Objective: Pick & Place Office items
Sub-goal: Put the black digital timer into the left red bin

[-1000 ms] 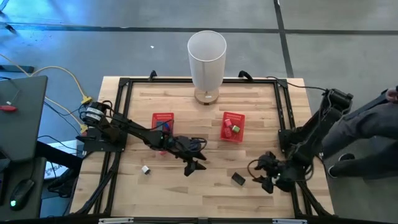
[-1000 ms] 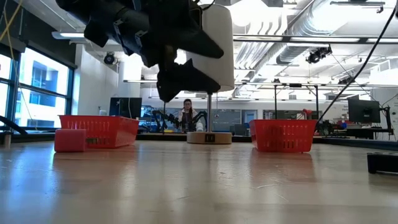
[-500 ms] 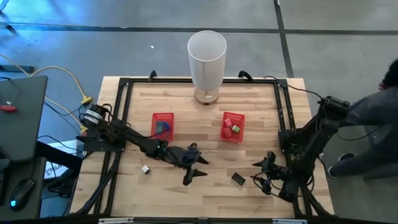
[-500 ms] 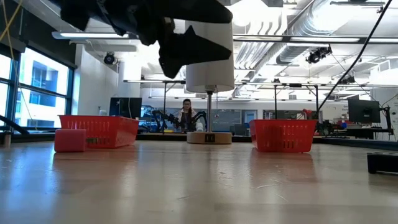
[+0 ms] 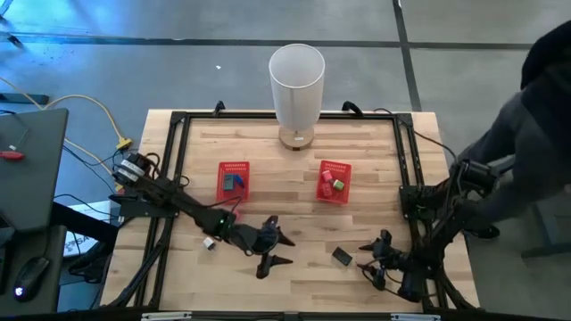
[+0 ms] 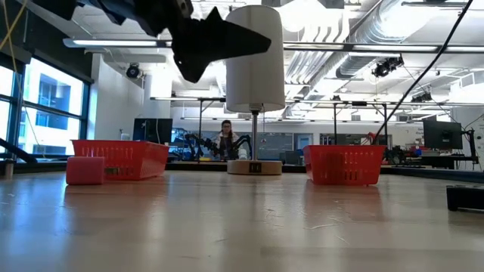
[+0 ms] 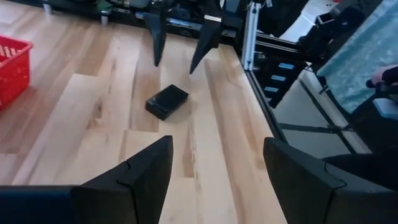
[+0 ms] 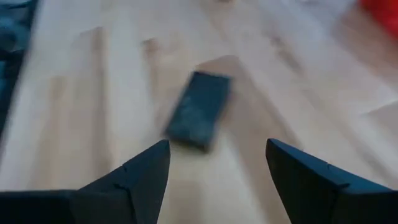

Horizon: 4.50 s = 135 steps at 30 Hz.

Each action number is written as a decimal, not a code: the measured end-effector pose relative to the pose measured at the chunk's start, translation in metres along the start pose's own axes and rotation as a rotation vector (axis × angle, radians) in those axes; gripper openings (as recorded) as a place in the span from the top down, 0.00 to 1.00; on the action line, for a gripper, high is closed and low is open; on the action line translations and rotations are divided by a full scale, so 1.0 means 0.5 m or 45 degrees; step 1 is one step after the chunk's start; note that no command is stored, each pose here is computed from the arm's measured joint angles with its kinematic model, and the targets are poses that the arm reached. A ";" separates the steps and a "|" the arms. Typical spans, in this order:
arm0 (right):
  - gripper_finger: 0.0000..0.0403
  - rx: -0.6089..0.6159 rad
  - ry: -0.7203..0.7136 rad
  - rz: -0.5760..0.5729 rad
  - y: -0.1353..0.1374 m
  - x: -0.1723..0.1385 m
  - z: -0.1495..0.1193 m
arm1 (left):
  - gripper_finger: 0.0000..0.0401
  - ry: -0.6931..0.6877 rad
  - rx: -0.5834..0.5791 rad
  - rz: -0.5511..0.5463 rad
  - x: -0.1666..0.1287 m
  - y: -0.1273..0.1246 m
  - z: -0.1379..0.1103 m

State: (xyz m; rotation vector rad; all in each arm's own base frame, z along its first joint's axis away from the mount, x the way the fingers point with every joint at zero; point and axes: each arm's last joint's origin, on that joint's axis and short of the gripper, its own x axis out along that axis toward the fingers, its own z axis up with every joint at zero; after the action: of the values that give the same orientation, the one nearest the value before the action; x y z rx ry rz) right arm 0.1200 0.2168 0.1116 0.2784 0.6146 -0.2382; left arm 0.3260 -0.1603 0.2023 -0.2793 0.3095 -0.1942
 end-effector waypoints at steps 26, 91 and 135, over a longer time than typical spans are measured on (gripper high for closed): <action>0.37 0.083 -0.126 0.039 0.021 0.054 -0.075 | 0.39 -0.024 -0.006 -0.103 -0.012 -0.050 -0.011; 0.37 -0.143 -0.277 -0.137 0.008 0.172 -0.062 | 0.39 -0.038 -0.011 -0.099 -0.011 -0.046 -0.007; 0.65 -0.084 -0.159 0.269 0.043 0.188 0.105 | 0.39 0.026 0.947 0.048 0.042 -0.013 -0.080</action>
State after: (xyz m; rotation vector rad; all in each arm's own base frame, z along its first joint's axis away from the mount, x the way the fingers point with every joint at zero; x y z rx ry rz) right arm 0.2288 0.2070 0.1004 0.2607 0.4644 -0.0316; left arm 0.3317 -0.1809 0.1617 0.4640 0.2436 -0.2615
